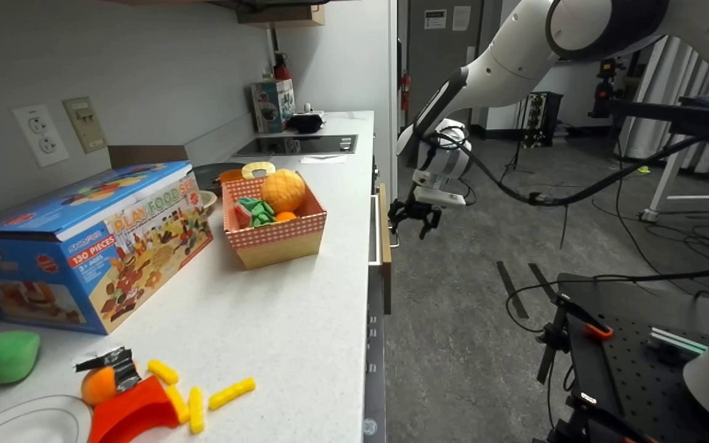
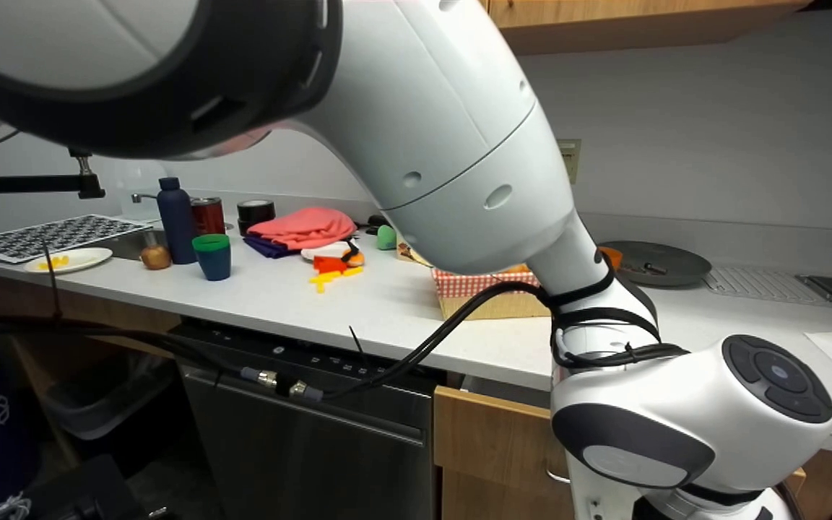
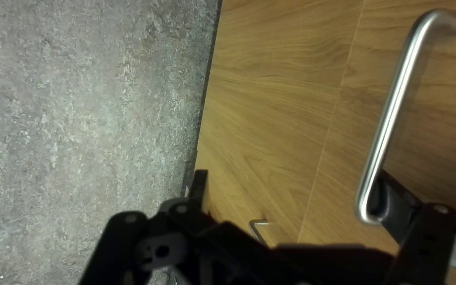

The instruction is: Pick up some of the fruits plush toy on the basket and put them in the drawer and close the drawer

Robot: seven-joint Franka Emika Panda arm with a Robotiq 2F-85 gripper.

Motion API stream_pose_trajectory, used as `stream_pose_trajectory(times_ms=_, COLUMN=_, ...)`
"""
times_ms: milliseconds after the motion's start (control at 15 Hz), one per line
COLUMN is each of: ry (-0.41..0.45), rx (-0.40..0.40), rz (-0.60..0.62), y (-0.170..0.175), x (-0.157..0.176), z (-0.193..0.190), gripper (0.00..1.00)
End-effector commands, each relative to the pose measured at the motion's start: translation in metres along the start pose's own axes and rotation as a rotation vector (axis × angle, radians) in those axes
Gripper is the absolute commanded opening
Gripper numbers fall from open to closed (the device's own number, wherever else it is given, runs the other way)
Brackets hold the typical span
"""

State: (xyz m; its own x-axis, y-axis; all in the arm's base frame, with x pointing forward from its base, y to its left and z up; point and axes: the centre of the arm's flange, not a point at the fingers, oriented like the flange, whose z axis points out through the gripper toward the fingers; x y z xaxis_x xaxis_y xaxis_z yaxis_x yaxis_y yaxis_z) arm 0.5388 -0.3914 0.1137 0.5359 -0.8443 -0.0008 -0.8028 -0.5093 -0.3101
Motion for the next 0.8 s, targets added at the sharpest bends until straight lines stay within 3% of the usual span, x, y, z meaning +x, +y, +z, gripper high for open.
stream_pose_trajectory(times_ms=0, ry=0.040, rx=-0.042, rz=0.079, y=0.048, x=0.022, z=-0.017, gripper=1.00)
stream_pose_trajectory(times_ms=533, ry=0.014, rx=-0.101, rz=0.133, y=0.120, x=0.006, z=-0.057, gripper=1.00)
stream_pose_trajectory(times_ms=733, ry=0.014, rx=-0.075, rz=0.133, y=0.130, x=-0.003, z=-0.073, gripper=1.00)
